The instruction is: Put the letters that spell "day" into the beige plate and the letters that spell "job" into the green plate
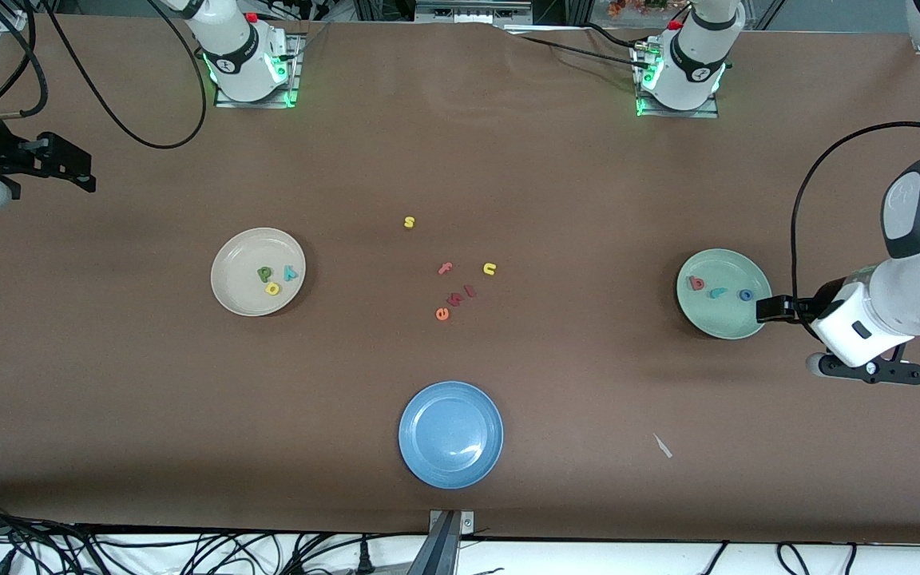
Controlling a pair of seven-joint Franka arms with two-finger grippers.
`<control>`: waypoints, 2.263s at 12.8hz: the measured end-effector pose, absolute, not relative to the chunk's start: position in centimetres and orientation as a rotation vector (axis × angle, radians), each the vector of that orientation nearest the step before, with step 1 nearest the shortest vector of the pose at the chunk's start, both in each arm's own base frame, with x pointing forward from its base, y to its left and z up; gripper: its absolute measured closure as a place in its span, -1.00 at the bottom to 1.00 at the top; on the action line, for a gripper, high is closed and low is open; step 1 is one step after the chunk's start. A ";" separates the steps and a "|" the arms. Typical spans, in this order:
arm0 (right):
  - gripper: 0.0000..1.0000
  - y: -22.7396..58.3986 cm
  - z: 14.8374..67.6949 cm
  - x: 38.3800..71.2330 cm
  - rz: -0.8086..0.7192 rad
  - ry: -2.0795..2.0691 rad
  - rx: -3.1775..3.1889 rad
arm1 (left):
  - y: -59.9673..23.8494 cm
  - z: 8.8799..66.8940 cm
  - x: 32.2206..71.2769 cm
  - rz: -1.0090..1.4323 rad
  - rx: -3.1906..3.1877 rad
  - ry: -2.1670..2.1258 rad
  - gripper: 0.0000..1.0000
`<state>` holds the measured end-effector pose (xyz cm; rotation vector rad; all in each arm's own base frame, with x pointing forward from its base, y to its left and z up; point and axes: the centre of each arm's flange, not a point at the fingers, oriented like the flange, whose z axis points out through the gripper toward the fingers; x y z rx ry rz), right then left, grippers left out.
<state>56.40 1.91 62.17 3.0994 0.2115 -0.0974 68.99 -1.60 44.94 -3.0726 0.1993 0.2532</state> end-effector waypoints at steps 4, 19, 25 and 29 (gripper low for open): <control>-1.00 2.0 61.8 56.5 -0.108 0.213 3.098 | -1.7 45.8 69.1 0.263 -3.072 0.226 -0.97; -1.00 2.4 61.2 56.8 -0.126 0.245 3.095 | -2.3 46.3 69.2 0.230 -3.081 0.287 -1.00; -1.00 2.4 61.2 56.9 -0.125 0.266 3.094 | -3.5 46.3 69.2 0.226 -3.078 0.312 -1.00; -1.00 2.5 60.5 57.3 -0.133 0.272 3.093 | -3.2 46.3 69.5 0.194 -3.079 0.306 -1.00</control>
